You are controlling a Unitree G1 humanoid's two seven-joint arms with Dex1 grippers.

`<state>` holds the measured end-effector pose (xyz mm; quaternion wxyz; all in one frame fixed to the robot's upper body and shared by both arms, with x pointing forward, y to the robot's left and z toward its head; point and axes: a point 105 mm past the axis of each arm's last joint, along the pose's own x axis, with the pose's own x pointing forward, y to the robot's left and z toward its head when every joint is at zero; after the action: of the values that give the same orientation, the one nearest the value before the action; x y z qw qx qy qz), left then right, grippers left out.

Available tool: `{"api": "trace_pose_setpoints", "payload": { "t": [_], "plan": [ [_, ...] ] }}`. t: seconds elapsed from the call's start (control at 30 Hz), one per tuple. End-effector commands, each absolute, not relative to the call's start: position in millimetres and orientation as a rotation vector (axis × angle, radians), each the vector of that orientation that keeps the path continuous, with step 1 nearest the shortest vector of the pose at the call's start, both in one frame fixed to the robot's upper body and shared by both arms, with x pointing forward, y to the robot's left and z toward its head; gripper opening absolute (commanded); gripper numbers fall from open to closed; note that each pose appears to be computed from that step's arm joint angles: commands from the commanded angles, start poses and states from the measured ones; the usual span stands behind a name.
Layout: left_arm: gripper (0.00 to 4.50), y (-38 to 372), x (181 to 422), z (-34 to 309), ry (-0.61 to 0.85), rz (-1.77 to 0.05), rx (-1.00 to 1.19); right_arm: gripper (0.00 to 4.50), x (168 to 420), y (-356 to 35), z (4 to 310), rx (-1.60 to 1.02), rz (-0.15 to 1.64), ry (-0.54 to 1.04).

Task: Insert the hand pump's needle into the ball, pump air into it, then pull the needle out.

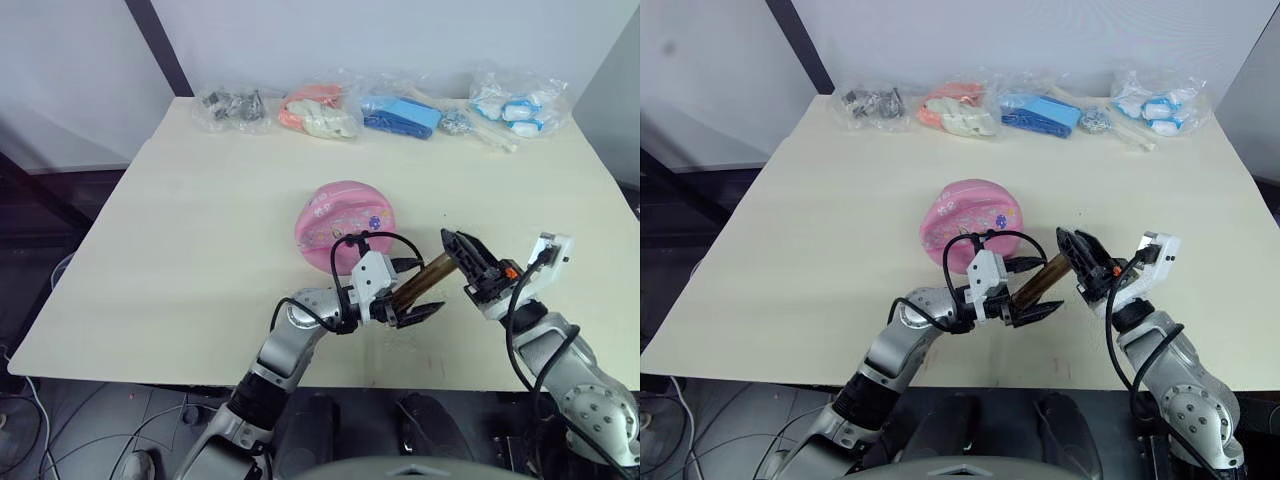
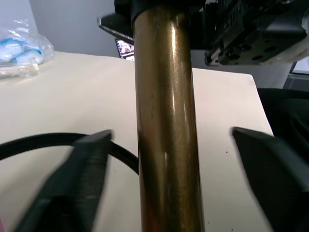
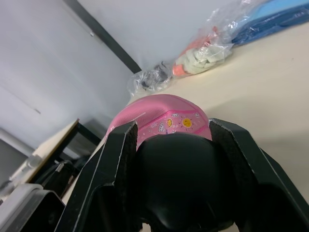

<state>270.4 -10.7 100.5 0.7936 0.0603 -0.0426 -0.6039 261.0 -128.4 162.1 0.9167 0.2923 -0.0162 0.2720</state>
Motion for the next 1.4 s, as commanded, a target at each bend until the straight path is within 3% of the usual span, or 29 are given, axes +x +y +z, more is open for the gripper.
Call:
{"api": "trace_pose_setpoints", "payload": {
  "t": [0.03,0.43,0.93,1.23,1.33,1.4],
  "plan": [
    [4.43,-4,266,106,-0.115,-1.329,0.133,1.85,251,-118,190,0.482,0.659,-0.151],
    [4.43,37,252,79,0.002,-1.433,0.231,1.85,233,-95,199,0.040,0.933,-0.185],
    [4.43,24,263,65,0.104,-1.543,0.189,1.85,232,-87,210,0.005,1.047,-0.140],
    [4.43,15,272,63,0.117,-1.560,0.176,1.85,240,-88,215,0.059,0.992,-0.136],
    [3.74,14,271,61,0.126,-1.567,0.173,1.85,241,-88,216,0.064,0.980,-0.138],
    [2.83,15,271,61,0.127,-1.562,0.171,1.85,241,-88,216,0.065,0.977,-0.136]
  ]
}}
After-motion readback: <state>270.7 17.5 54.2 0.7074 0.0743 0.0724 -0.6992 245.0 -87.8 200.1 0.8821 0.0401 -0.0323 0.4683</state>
